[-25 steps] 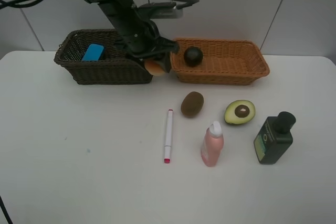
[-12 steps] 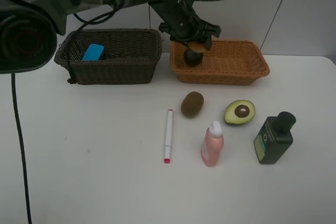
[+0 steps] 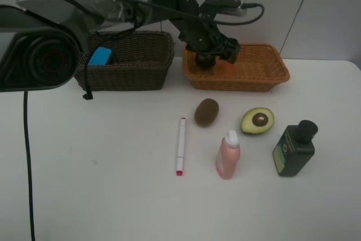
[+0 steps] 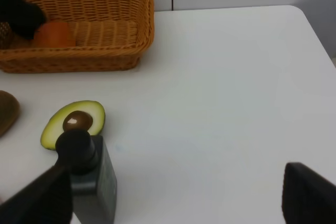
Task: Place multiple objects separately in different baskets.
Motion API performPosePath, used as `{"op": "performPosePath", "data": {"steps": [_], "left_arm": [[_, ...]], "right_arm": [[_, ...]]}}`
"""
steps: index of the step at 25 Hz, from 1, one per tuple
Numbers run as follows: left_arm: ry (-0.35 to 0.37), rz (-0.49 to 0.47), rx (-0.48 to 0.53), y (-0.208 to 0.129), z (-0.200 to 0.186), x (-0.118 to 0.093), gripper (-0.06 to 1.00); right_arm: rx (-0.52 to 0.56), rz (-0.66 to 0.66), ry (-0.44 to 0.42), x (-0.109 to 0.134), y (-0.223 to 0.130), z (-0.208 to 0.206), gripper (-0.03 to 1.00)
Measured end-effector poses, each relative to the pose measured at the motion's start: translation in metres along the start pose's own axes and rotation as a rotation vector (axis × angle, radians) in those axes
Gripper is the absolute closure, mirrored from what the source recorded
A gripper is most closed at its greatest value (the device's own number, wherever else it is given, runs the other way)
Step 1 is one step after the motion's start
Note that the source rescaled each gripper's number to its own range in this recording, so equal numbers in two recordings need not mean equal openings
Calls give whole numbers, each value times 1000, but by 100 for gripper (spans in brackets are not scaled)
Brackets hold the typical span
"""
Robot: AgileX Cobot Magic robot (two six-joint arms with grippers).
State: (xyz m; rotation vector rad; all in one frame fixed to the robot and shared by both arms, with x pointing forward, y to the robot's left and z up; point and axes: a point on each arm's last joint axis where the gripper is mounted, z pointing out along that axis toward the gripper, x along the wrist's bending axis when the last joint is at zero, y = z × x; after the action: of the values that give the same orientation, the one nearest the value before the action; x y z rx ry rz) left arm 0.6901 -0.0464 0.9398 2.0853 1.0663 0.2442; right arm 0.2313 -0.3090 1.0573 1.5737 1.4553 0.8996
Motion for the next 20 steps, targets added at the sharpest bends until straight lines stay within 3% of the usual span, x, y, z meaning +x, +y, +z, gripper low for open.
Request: {"op": "performPosePath", "data": {"steps": [6, 12, 20], "left_arm": [[-27, -75, 130, 7, -30, -9, -3], [-1, -266, 390, 8, -82, -20, -3], [21, -288, 449, 2, -101, -30, -3]], "right_arm": [[0, 0, 0, 0, 0, 0, -3], [0, 0, 0, 0, 0, 0, -3], [0, 0, 0, 0, 0, 0, -3]]}}
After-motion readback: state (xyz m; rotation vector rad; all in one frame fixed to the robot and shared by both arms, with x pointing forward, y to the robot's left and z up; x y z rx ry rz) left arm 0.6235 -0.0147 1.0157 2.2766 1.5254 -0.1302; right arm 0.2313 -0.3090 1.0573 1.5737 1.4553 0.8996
